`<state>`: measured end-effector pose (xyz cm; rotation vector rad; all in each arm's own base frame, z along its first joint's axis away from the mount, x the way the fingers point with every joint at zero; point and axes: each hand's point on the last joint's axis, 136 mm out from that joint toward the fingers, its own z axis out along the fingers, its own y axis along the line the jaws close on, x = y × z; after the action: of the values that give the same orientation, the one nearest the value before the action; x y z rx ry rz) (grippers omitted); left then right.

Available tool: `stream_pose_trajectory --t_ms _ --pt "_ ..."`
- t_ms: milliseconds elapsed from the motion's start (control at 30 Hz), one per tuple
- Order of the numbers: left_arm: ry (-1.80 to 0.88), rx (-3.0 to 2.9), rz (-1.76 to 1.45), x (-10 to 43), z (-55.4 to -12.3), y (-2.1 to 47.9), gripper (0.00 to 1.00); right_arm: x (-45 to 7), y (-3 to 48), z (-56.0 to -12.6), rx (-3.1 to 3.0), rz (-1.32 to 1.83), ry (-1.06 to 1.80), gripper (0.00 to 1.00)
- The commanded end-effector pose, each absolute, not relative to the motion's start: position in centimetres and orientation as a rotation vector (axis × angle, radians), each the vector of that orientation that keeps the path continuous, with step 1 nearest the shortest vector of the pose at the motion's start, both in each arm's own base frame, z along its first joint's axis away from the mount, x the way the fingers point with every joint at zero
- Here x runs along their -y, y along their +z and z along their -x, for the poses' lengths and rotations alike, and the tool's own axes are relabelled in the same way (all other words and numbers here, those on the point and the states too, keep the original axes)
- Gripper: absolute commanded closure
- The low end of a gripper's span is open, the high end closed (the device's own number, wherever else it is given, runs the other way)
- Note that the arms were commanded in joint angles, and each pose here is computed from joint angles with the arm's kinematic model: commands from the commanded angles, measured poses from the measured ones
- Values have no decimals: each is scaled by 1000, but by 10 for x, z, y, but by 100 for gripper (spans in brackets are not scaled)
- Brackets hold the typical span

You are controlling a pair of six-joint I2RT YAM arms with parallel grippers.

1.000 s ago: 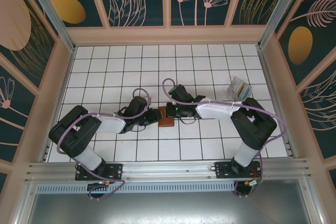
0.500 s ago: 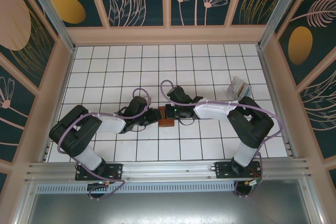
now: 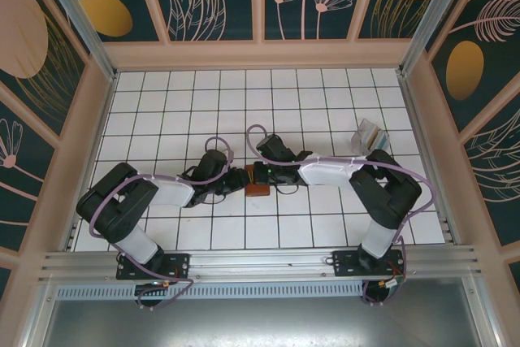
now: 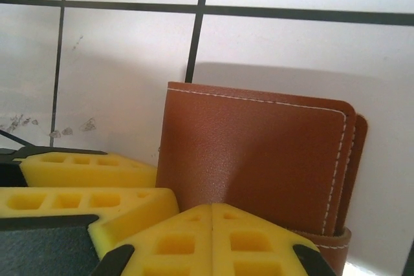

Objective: Put the credit cards into the card holder
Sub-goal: Close the button on the card holder.

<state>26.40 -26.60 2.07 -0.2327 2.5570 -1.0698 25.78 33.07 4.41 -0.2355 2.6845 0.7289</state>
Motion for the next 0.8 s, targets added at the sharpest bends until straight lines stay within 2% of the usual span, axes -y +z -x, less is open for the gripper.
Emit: stream_pose_trajectory --t_ms 0,233,767 --pt "-965 -2668 275 254 -249 -17 73 -322 60 -261 -2655 198 729 100" --pt "-983 -2661 272 256 -251 -14 73 -319 63 -263 -2642 164 760 100" --pt "-985 -2664 268 256 -250 -15 73 -318 34 -259 -2716 169 726 100"
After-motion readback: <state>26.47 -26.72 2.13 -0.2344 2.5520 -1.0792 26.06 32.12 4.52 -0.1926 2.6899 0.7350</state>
